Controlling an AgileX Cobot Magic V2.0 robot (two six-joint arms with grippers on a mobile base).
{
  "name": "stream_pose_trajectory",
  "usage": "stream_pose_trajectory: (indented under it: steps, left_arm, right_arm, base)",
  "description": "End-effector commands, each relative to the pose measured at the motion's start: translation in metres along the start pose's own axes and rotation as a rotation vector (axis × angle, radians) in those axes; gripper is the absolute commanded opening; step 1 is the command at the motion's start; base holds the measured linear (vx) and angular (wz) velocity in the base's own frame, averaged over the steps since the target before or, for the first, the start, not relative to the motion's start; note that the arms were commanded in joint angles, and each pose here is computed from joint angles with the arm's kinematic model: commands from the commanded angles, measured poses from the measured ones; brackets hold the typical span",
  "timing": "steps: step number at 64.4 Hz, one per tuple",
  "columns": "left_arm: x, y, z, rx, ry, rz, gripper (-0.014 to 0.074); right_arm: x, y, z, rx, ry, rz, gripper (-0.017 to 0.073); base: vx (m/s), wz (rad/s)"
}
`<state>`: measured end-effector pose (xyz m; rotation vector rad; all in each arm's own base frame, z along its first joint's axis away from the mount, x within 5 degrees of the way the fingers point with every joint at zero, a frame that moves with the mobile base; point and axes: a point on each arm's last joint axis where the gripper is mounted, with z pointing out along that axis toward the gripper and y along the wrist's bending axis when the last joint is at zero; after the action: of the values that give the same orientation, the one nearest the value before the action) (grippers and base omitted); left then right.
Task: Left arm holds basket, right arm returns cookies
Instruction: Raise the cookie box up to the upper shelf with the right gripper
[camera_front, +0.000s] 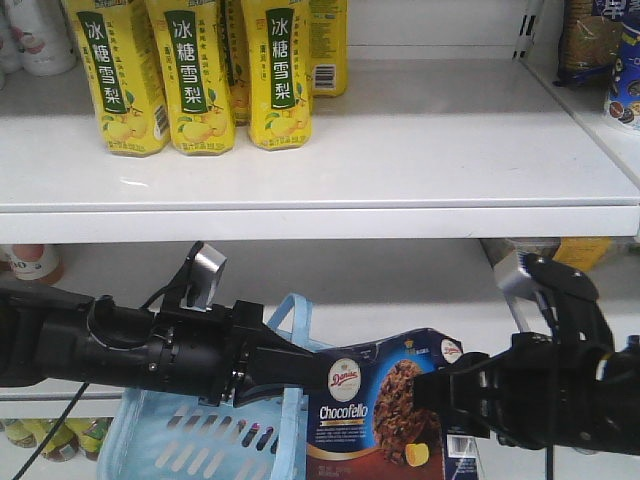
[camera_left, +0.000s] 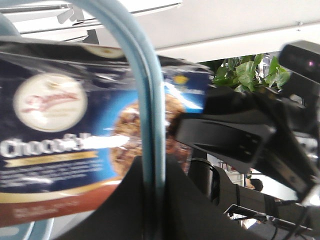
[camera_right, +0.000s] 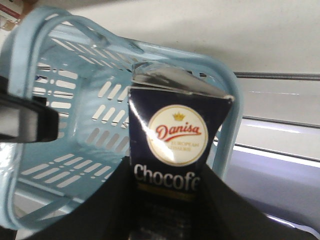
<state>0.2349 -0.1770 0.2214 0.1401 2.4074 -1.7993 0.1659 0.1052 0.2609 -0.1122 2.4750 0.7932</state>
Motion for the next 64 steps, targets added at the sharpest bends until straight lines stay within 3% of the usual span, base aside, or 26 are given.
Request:
stream_pose_trajectory:
  steps: [1,16,30,49,59,64]
  left_arm:
    - [-0.006,-0.028,-0.006,0.119,-0.047,0.068,-0.0006]
    - [-0.006,-0.028,-0.006,0.119,-0.047,0.068,-0.0006]
    - [-0.006,-0.028,-0.006,0.119,-0.047,0.068,-0.0006]
    - [-0.006,-0.028,-0.006,0.119,-0.047,0.068,-0.0006]
    - [-0.006,-0.028,-0.006,0.119,-0.047,0.068,-0.0006]
    - [-0.006,-0.028,-0.006,0.119,-0.047,0.068,-0.0006]
  right_arm:
    - [-0.007,0.008,-0.026,-0.034,-0.105,-0.004,0.0204]
    - [0.003,0.006,-0.071,-0.01,-0.225,-0.03,0.0205]
    - [0.02,0.012,-0.108,-0.042,-0.362,-0.046,0.0205]
    - [0.016,0.042,-0.178,-0.058,-0.643,-0.217,0.0205]
    - [0.004,0.051,-0.213,0.041,-0.83,-0.335,0.0205]
    - [-0.004,0.05,-0.221,0.093,-0.94,-0.363,0.0205]
  base:
    - [0.0,0.0]
    - [0.0,0.0]
    - [0.0,0.0]
    - [0.0,0.0]
    - [0.0,0.0]
    - [0.0,0.0]
